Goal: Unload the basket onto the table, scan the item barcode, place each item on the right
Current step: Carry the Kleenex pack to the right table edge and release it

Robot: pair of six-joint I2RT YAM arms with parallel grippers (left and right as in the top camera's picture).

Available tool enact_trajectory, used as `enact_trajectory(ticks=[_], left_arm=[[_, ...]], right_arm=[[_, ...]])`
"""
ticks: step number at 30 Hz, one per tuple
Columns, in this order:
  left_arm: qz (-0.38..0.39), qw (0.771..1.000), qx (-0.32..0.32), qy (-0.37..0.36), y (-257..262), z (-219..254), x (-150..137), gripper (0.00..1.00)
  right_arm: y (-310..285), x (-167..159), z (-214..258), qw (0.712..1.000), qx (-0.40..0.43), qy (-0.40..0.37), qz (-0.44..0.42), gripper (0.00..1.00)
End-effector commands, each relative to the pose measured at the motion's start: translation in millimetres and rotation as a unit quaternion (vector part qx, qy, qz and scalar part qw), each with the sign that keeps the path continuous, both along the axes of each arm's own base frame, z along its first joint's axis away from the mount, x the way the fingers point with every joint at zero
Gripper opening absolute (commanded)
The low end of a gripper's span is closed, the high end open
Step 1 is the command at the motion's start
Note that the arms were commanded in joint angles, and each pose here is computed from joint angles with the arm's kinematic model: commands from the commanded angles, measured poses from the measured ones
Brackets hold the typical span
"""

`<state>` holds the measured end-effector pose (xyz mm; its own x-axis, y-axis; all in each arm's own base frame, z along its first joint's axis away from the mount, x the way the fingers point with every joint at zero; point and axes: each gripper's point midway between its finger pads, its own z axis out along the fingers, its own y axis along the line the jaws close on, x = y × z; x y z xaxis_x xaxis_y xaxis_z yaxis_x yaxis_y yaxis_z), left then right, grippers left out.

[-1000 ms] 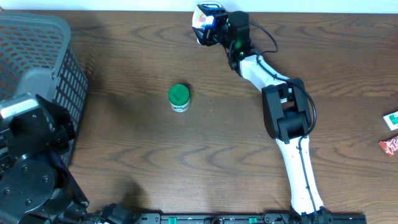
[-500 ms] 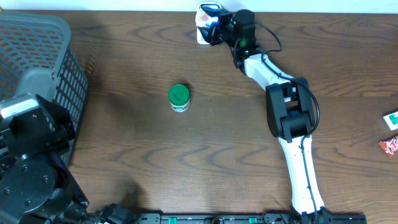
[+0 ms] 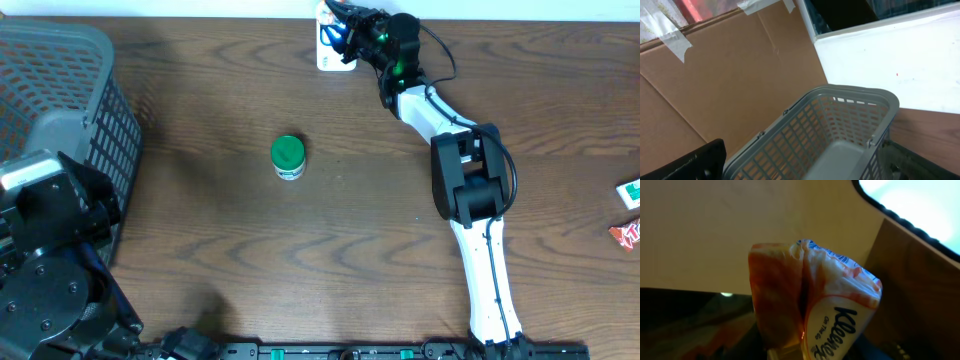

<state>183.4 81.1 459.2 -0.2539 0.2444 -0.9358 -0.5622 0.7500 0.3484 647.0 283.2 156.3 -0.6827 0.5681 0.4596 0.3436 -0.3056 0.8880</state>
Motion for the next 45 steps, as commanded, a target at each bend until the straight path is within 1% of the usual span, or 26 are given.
enact_trajectory(ticks=[1,5,6,7,9,13,15,18,22,24,26,28,30,31,32,34,37,39,42,43,45], left_arm=[[0.007,1.0,-0.005,-0.006,2,1,-2,0.98],[0.007,1.0,-0.005,-0.006,2,1,-2,0.98],[0.007,1.0,-0.005,-0.006,2,1,-2,0.98],[0.007,1.0,-0.005,-0.006,2,1,-2,0.98],[0.007,1.0,-0.005,-0.006,3,1,-3,0.98],[0.007,1.0,-0.005,-0.006,2,1,-2,0.98],[0.007,1.0,-0.005,-0.006,2,1,-2,0.98],[0.007,1.0,-0.005,-0.006,2,1,-2,0.98],[0.007,1.0,-0.005,-0.006,2,1,-2,0.98],[0.007,1.0,-0.005,-0.006,2,1,-2,0.98],[0.007,1.0,-0.005,-0.006,2,1,-2,0.98],[0.007,1.0,-0.005,-0.006,2,1,-2,0.98],[0.007,1.0,-0.005,-0.006,3,1,-3,0.98],[0.007,1.0,-0.005,-0.006,2,1,-2,0.98],[0.007,1.0,-0.005,-0.006,2,1,-2,0.98],[0.007,1.0,-0.005,-0.006,2,1,-2,0.98],[0.007,1.0,-0.005,-0.006,2,1,-2,0.98],[0.007,1.0,-0.005,-0.006,3,1,-3,0.98],[0.007,1.0,-0.005,-0.006,2,1,-2,0.98],[0.007,1.0,-0.005,-0.006,2,1,-2,0.98],[0.007,1.0,-0.005,-0.006,2,1,-2,0.98]], right_arm=[[-2,-6,2,0.999,-0.001,-0.008,0.039,0.32],[2,-18,1,0.996,-0.011,-0.018,0.085,0.17],[2,-20,0,0.995,-0.025,-0.035,0.093,0.12],[3,-23,-3,0.993,-0.04,-0.049,0.102,0.1],[5,-29,-1,0.985,-0.076,-0.1,0.12,0.06],[10,-36,1,0.974,-0.125,-0.13,0.137,0.02],[9,-38,12,0.968,-0.152,-0.147,0.136,0.02],[2,-42,35,0.956,-0.208,-0.166,0.123,0.02],[-24,-61,81,0.924,-0.326,-0.177,0.093,0.01],[-47,-80,108,0.898,-0.396,-0.176,0.075,0.01],[-78,-101,124,0.865,-0.475,-0.153,0.051,0.05],[-123,-128,131,0.813,-0.572,-0.104,0.022,0.13],[-172,-159,132,0.756,-0.654,-0.038,-0.003,0.17],[-203,-179,131,0.719,-0.694,0.01,-0.017,0.16],[-226,-196,132,0.69,-0.721,0.047,-0.026,0.15],[-265,-226,130,0.645,-0.756,0.109,-0.029,0.11],[-311,-262,122,0.597,-0.781,0.182,-0.005,0.12],[-338,-277,113,0.577,-0.785,0.226,0.006,0.16],[-384,-296,96,0.545,-0.785,0.295,-0.004,0.23],[-399,-300,88,0.536,-0.784,0.315,-0.011,0.25],[-424,-305,65,0.534,-0.771,0.346,-0.025,0.31]])
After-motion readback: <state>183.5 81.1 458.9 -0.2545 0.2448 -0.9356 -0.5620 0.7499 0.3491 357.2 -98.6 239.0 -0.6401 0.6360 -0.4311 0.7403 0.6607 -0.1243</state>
